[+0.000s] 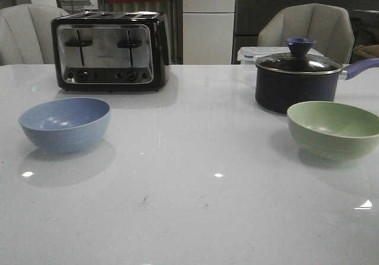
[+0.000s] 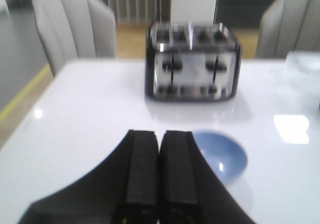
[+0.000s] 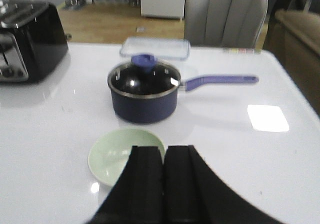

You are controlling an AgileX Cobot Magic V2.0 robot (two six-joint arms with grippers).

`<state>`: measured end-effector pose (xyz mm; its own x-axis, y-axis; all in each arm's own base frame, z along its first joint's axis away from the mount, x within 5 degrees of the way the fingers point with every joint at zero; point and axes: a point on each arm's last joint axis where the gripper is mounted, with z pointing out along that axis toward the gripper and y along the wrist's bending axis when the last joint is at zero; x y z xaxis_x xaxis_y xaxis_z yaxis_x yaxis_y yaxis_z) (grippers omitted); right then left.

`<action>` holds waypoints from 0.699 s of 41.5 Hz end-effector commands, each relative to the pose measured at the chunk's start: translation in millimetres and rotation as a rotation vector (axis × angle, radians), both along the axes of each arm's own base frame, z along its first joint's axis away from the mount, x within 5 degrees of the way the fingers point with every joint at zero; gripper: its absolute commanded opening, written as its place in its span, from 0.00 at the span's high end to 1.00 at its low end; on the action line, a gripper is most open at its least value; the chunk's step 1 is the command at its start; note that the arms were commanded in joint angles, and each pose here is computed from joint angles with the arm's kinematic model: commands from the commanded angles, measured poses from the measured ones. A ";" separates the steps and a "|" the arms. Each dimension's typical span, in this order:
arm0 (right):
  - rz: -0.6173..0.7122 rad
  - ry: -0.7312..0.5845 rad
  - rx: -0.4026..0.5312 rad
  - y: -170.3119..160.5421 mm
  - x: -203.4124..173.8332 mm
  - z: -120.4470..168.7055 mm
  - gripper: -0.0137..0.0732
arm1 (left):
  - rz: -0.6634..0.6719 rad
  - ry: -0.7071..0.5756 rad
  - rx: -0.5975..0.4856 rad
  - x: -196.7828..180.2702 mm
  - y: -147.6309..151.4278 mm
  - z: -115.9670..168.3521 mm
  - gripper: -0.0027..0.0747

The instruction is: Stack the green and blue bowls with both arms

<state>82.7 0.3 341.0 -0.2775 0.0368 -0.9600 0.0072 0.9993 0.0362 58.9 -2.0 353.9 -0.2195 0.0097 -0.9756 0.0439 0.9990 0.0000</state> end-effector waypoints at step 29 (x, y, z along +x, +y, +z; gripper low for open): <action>0.000 0.532 -0.010 -0.8 60.8 -48.9 0.50 | 0.006 0.207 0.013 35.6 -1.7 -27.5 0.59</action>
<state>135.9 0.3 284.1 -0.7613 0.0365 -0.6474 0.0238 0.9993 0.0283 90.6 -4.0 313.5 -0.4862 0.0233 -0.8736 0.0429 0.9991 0.0028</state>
